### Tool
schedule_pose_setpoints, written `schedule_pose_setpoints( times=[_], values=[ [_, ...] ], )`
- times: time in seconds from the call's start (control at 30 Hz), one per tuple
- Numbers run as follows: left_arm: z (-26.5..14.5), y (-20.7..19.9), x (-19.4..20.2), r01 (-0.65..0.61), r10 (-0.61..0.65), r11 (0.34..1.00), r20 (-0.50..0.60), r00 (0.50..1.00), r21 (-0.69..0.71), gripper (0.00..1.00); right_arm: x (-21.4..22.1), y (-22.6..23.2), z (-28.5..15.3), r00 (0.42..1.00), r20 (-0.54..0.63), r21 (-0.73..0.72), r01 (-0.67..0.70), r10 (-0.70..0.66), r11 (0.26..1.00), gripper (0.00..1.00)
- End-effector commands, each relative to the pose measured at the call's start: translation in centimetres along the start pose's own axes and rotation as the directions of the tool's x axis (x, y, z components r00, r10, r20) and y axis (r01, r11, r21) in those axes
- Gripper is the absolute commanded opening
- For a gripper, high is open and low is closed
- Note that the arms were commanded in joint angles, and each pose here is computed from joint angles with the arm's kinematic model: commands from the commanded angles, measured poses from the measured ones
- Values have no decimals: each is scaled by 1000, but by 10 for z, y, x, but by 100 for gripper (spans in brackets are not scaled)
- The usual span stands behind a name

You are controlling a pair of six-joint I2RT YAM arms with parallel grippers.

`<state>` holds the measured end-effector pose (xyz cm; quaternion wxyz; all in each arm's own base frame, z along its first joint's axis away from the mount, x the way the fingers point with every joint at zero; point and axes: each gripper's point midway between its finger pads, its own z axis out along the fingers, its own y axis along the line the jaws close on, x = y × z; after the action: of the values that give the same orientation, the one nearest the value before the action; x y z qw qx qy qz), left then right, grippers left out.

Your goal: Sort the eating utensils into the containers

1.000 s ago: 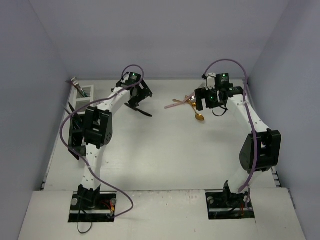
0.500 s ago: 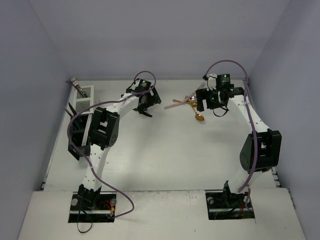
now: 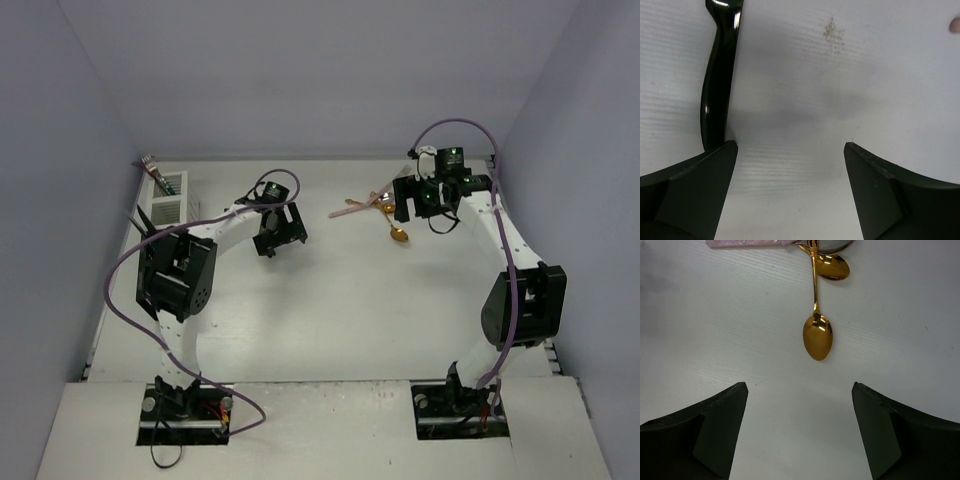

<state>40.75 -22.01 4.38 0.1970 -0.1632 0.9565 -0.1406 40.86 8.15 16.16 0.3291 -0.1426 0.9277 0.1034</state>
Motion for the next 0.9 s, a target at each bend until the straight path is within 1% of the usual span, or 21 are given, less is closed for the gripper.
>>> schedule_pose_setpoints(
  times=[0.0,0.07,0.17,0.23,0.33,0.53,0.67,0.8,0.87],
  values=[
    [-74,-29,-44,-185,179,982,159,971,26,86,-18,5,-20,997,74,-15,15,-14,1000,83],
    [-102,-27,-67,-276,280,960,216,935,-51,86,-17,5,-19,997,71,-19,14,-13,1000,83],
    [-119,-14,-84,-360,392,917,227,892,-170,87,-16,6,-18,998,69,-28,14,-12,1000,83],
    [-116,-1,-87,-408,457,878,184,870,-248,87,-16,7,-15,998,64,-35,10,-8,999,83],
    [-93,21,-77,-442,478,844,52,877,-305,87,-13,9,-12,998,56,-47,7,-5,999,82],
    [-57,34,-64,-449,456,846,-47,889,-287,84,-8,9,-13,999,47,-45,15,-13,999,82],
    [-44,23,-64,-443,442,866,-58,895,-232,78,-1,7,-12,999,36,-38,24,-23,999,83],
    [-31,18,-66,-447,443,870,-69,894,-209,72,3,7,-11,999,26,-40,24,-23,999,83],
    [-25,16,-67,-450,444,871,-77,893,-196,66,3,6,-11,999,25,-38,26,-25,999,83]
  ],
)
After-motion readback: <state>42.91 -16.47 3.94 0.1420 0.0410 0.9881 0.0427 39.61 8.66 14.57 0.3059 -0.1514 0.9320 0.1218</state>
